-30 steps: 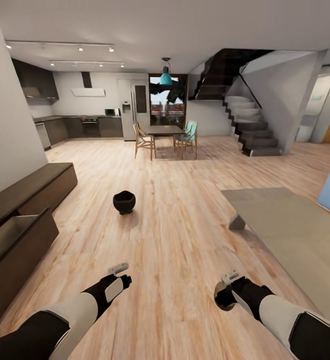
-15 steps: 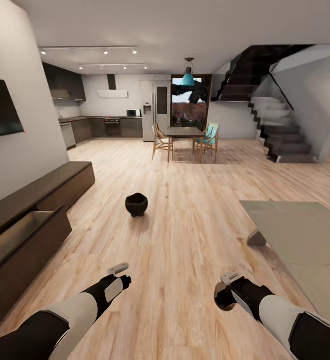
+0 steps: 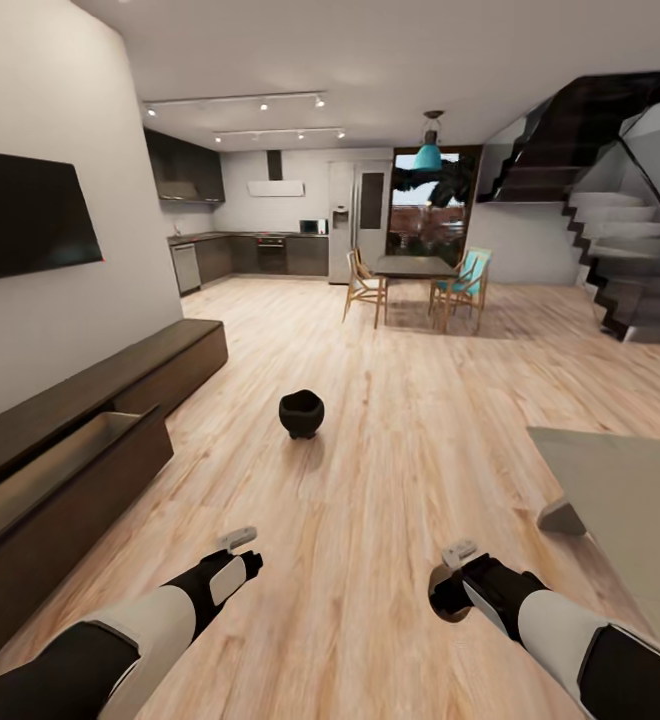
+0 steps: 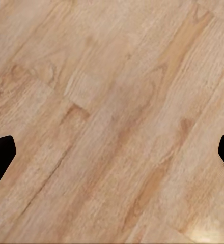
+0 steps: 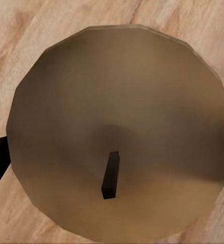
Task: Place each of the two pumpkins and all three candles from the living room inside a cabinet in the living room (use any cabinet), then make sure every cabinet is closed, and position the cauldron so it is next to a table in the living room.
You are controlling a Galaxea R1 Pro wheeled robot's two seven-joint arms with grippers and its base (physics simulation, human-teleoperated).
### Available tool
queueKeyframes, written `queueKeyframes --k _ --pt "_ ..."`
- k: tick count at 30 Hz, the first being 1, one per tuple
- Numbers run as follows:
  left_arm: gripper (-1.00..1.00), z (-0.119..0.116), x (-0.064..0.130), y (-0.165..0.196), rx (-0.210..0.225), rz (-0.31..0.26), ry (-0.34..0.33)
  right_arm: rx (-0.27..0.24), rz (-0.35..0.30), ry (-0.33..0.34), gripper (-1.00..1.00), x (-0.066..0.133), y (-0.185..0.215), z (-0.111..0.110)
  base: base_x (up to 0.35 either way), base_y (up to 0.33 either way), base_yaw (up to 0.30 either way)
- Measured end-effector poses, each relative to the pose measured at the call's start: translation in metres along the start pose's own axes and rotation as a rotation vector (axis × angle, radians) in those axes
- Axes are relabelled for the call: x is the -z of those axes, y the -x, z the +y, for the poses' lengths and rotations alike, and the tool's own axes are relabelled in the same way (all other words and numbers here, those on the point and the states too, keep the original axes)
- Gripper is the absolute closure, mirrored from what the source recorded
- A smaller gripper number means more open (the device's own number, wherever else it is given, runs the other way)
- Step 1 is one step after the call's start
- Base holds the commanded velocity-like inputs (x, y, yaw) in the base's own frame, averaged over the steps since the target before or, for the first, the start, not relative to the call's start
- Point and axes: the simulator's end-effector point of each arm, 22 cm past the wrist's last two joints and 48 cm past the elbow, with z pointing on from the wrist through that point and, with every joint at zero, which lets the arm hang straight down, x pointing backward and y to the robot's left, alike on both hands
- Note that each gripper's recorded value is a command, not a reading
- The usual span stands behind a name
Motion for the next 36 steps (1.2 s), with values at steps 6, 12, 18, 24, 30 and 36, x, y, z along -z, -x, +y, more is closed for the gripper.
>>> queueKeyframes --k 6,12,18,24,30,36 --pt "-1.0 -0.0004 0.0 -0.0002 0.0 0.0 -0.001 0.0 0.0 0.0 1.0 0.0 0.0 0.0 0.212 -0.199 0.289" --pt "-1.0 -0.0005 0.0 -0.0002 0.0 0.0 -0.001 0.0 0.0 0.0 1.0 -0.0001 0.0 -0.0001 0.196 -0.179 0.289" --pt "-1.0 -0.0006 0.0003 0.0003 0.0 -0.001 -0.001 0.0 -0.001 -0.001 1.0 0.0003 0.0003 -0.0002 0.165 -0.136 0.289" --pt "-1.0 -0.0009 0.0016 0.0018 0.001 -0.004 -0.002 0.0 -0.004 -0.003 1.0 0.0016 0.0016 -0.001 0.157 -0.13 0.281" --pt "-1.0 -0.001 0.003 0.0035 0.001 -0.008 -0.002 -0.001 -0.008 -0.005 1.0 0.0033 0.0031 -0.002 0.143 -0.129 0.215" --pt "-1.0 -0.0016 0.0034 0.0033 0.001 -0.009 -0.003 -0.002 -0.008 -0.007 1.0 0.0035 0.0031 -0.0028 0.132 -0.126 0.027"
